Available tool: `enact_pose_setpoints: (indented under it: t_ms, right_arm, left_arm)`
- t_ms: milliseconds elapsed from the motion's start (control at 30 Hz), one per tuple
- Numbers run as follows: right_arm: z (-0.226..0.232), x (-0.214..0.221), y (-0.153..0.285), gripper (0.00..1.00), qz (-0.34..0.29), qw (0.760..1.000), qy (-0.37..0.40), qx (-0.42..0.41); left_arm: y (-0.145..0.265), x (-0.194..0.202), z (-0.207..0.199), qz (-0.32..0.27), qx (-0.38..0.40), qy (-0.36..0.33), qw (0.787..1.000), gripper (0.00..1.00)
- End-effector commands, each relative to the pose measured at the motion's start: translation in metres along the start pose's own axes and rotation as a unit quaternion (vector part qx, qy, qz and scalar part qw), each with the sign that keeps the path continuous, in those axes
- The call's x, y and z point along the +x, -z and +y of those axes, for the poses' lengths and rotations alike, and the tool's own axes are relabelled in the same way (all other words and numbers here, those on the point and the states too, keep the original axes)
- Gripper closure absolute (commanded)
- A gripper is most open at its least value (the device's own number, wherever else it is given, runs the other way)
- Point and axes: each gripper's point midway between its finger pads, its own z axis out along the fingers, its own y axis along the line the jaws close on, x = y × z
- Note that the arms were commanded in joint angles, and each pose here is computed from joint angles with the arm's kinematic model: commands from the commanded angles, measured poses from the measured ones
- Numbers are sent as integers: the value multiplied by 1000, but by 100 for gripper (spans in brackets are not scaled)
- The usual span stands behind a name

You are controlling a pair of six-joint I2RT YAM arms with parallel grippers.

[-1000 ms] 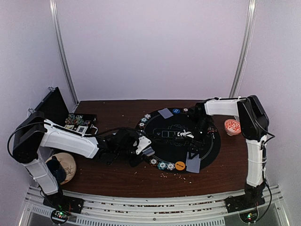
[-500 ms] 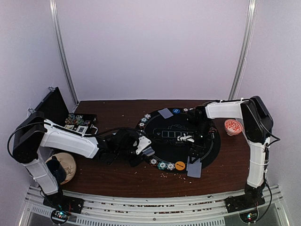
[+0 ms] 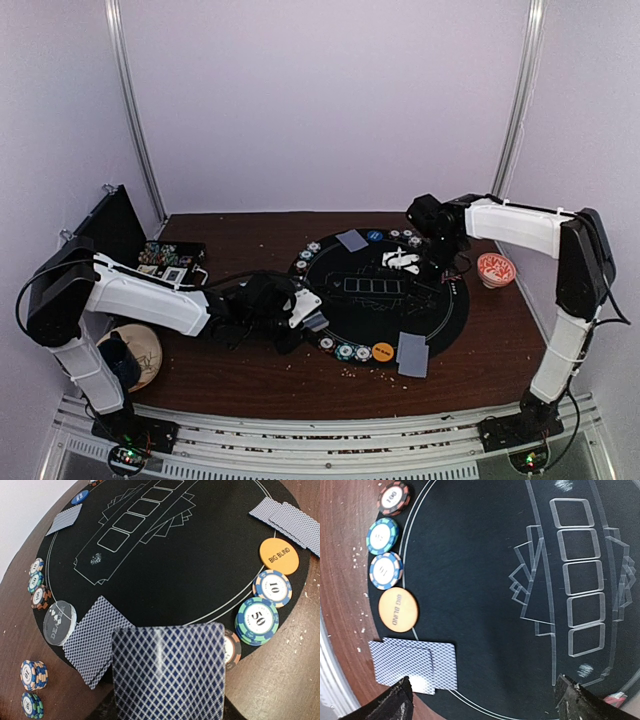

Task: Distribute texas hold em gaming equipment
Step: Adjust the poker card in the big blind area, then pick up the poker card from the face-down deck piles.

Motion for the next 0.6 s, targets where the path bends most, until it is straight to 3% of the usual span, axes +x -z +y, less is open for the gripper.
enact_pose_setpoints:
  t_ms: [0, 133, 233, 367, 567]
  right_arm:
    - [-14, -6, 25, 0, -29, 996, 18, 85]
    - [-18, -27, 47, 0, -107, 984, 11, 143]
    - [-18, -59, 63, 0, -191, 972, -30, 132]
    - [-11, -94, 60, 0, -245, 964, -87, 48]
    - [18, -136, 29, 0, -247, 963, -92, -62]
  left_arm:
    - [6, -25, 6, -39, -13, 0, 999, 82]
    - [5, -25, 5, -38, -10, 0, 999, 83]
    - [4, -25, 4, -38, -9, 0, 999, 82]
    - [4, -25, 4, -37, -8, -1, 999, 82]
    - [8, -28, 4, -43, -8, 1, 999, 82]
